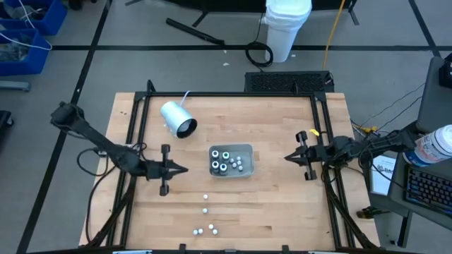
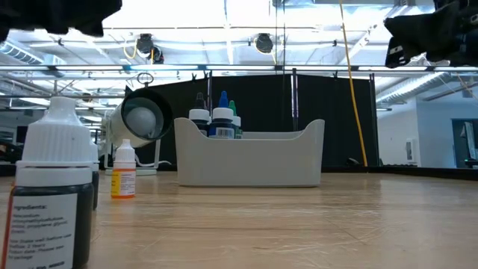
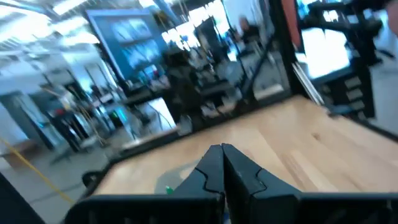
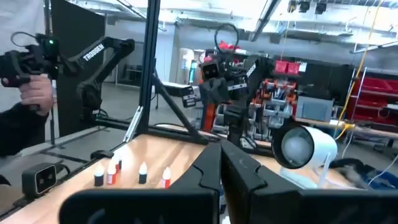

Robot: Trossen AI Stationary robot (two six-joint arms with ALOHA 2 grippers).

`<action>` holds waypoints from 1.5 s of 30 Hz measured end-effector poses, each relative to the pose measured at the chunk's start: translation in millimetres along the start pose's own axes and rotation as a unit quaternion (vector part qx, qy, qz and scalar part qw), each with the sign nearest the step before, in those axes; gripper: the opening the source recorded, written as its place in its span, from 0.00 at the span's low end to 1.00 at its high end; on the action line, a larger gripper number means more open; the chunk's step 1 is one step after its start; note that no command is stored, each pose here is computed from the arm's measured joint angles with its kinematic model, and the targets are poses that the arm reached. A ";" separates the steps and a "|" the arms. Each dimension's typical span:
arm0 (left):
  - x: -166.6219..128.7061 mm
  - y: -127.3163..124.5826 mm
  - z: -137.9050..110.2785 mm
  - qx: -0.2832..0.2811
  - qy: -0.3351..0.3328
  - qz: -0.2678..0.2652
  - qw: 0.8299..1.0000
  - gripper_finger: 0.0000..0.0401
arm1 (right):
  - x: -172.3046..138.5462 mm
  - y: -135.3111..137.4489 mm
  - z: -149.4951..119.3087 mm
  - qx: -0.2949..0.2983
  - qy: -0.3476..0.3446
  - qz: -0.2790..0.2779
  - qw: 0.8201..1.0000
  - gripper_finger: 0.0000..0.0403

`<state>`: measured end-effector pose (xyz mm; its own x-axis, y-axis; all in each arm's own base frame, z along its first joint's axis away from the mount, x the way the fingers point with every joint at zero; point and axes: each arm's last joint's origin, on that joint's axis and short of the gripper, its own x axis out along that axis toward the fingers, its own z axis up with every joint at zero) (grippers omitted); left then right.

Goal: Pick & Place food coloring
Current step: Put the small orange food coloring bottle into the gray bin

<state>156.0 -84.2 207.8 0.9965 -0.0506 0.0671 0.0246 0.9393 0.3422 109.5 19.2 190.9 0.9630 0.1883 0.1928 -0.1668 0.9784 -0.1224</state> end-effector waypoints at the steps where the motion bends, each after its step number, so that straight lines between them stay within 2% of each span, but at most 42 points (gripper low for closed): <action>1: -2.5 0.7 -4.0 -0.003 -0.012 0.007 1.000 0.00 | 0.0 0.0 0.0 -0.001 0.000 0.000 1.000 0.00; 4: -7.8 2.2 -13.1 -0.004 -0.021 0.016 1.000 0.02 | 0.3 0.2 -1.1 -0.010 0.005 0.001 1.000 0.00; 7: -9.2 -0.9 -16.4 -0.007 -0.009 0.004 1.000 0.04 | 0.5 0.9 -6.8 -0.012 0.035 0.005 0.999 0.00; 13: -14.0 -15.0 -32.7 0.085 0.073 -0.059 0.992 0.02 | 0.5 1.6 -13.7 -0.079 0.065 0.013 0.995 0.00; 16: -15.7 -11.4 -40.5 0.121 0.104 -0.060 0.985 0.01 | 0.5 0.4 -15.5 -0.110 0.073 -0.002 0.991 0.00; 19: -28.2 5.7 -38.1 0.133 0.075 -0.042 0.987 0.01 | 0.4 -3.4 -15.1 -0.143 0.077 -0.037 0.986 0.00; 23: -42.8 20.5 -38.8 0.119 0.047 -0.019 0.992 0.03 | 0.9 -10.3 -5.9 -0.197 0.037 -0.073 0.977 0.00; 28: -46.5 28.9 -39.7 0.118 0.047 0.000 0.992 0.01 | 1.5 -14.2 -0.3 -0.208 -0.007 -0.040 0.977 0.00; 31: -42.8 34.5 -31.4 0.076 0.050 0.021 0.996 0.03 | 3.0 -16.0 3.1 -0.215 -0.032 -0.027 0.976 0.00; 32: -41.0 34.3 -30.0 0.055 0.051 0.012 0.997 0.03 | 3.7 -16.4 3.9 -0.216 -0.039 -0.021 0.975 0.00; 35: -30.9 27.6 -20.2 -0.007 0.052 -0.064 0.997 0.01 | 6.2 -18.2 10.0 -0.220 -0.077 -0.023 0.972 0.00; 37: -20.0 23.6 -7.0 -0.042 0.073 -0.076 0.994 0.01 | 7.8 -19.4 13.7 -0.202 -0.100 -0.030 0.974 0.00; 39: -8.9 17.6 -1.7 -0.047 0.143 -0.057 0.987 0.01 | 10.1 -20.2 13.5 -0.189 -0.104 -0.034 0.976 0.00; 42: 10.2 7.3 1.4 -0.069 0.247 -0.020 0.966 0.01 | 13.8 -22.0 8.9 -0.161 -0.084 -0.051 0.982 0.00; 45: 29.5 -9.4 -1.9 -0.085 0.308 -0.037 0.947 0.03 | 17.0 -24.3 3.2 -0.116 -0.058 -0.079 0.988 0.00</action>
<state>185.2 -93.8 204.8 0.8476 0.0395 -0.5291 0.0570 0.9847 0.1648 129.3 -1.1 200.2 0.9401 0.0567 0.3361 0.0495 0.9529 -0.2991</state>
